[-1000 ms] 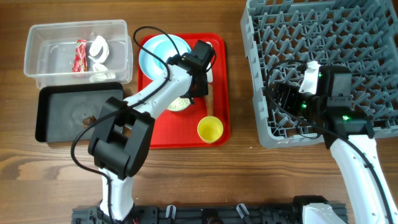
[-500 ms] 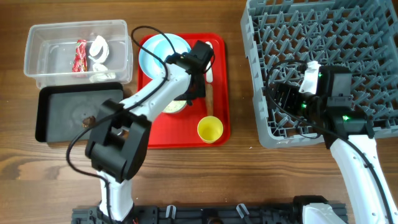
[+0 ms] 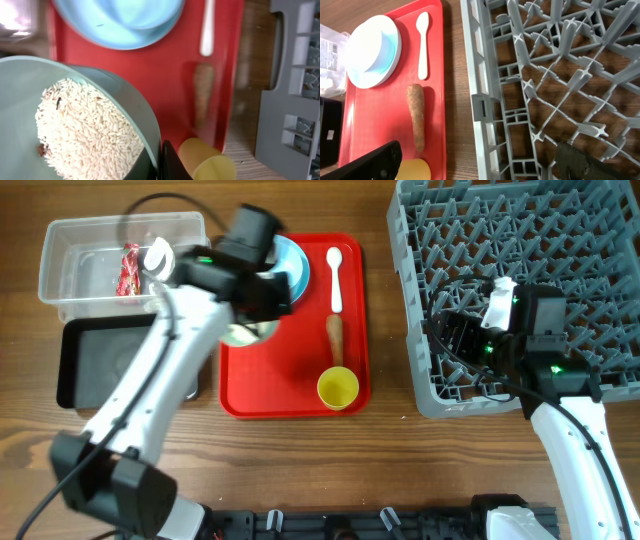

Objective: Sort waste into correct bins and load items into the dishwasher rack
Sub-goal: 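Carry the green bowl left and pour the rice onto the black tray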

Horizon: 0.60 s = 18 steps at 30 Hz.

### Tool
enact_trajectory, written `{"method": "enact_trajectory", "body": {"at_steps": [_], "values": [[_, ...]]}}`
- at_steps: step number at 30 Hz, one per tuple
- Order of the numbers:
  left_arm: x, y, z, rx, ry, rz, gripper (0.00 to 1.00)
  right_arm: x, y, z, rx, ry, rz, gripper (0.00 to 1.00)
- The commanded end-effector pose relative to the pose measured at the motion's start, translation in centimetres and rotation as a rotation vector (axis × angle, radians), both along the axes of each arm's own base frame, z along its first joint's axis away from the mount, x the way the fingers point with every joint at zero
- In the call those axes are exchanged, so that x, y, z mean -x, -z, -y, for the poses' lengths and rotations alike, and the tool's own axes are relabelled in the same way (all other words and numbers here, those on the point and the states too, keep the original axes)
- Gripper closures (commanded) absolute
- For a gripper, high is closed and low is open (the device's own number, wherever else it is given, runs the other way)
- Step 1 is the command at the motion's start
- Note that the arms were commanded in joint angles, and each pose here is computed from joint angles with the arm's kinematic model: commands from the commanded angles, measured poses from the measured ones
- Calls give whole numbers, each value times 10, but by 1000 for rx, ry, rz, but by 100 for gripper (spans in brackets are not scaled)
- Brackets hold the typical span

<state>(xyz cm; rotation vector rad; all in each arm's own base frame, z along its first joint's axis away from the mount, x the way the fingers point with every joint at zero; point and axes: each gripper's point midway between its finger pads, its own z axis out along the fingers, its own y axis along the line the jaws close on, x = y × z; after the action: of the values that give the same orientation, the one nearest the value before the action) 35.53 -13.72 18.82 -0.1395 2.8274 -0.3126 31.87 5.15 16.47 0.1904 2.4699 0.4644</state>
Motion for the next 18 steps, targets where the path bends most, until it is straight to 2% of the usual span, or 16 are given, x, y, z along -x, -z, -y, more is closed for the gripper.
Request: {"method": "enact_trajectory", "body": {"at_steps": [1, 5, 10, 14, 18], "values": [[5, -8, -50, 51, -13, -46, 96, -4, -4, 0, 13, 3, 14, 0], [14, 8, -94, 165, -36, -111, 96, -4, -4, 0, 7, 10, 11, 0], [23, 29, -130, 313, -70, -110, 96, -3, -4, 0, 8, 9, 6, 0], [25, 39, -162, 457, -115, -28, 96, -4, -4, 0, 8, 9, 8, 1], [18, 48, -201, 516, -201, 83, 96, -3, -4, 0, 8, 9, 6, 0]]}}
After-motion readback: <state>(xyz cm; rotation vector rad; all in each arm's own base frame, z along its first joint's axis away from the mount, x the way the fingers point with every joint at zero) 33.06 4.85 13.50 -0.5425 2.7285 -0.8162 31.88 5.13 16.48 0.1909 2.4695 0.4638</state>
